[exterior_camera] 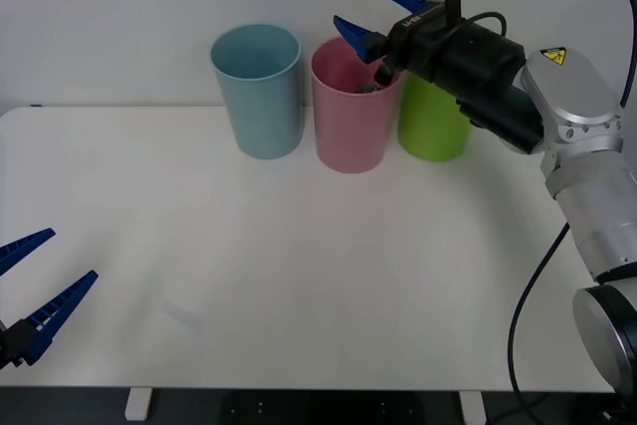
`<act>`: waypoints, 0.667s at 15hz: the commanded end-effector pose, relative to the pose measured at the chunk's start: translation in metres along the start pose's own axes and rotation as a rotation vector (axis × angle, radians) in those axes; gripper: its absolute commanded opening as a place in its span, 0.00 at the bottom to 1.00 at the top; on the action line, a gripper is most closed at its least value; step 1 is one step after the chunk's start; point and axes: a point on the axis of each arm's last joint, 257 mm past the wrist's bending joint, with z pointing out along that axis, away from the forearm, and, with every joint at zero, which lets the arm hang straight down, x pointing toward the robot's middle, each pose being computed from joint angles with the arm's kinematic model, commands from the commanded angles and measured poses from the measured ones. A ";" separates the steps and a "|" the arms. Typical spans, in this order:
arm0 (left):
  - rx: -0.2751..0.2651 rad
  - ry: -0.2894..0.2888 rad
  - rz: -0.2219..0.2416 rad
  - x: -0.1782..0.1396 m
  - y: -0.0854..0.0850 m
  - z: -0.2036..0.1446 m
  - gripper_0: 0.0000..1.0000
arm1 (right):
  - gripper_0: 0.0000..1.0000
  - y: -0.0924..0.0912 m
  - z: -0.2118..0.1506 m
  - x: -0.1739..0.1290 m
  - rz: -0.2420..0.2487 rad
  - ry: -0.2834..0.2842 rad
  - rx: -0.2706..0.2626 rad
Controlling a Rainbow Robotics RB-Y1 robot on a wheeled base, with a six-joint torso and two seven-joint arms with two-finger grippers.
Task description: Grasp the object on the table and drop it into the matching bin: aluminum can to the light blue bin, PET bottle to the pink bin.
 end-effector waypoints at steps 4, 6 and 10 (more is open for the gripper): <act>0.000 0.000 0.000 0.000 0.000 0.000 1.00 | 1.00 0.005 -0.035 -0.001 -0.042 -0.042 -0.001; 0.000 0.000 0.000 0.000 0.000 0.000 1.00 | 1.00 0.010 -0.055 0.005 -0.062 -0.042 -0.011; 0.000 0.000 0.000 0.000 0.000 0.000 1.00 | 1.00 0.017 -0.100 0.015 -0.091 -0.036 -0.043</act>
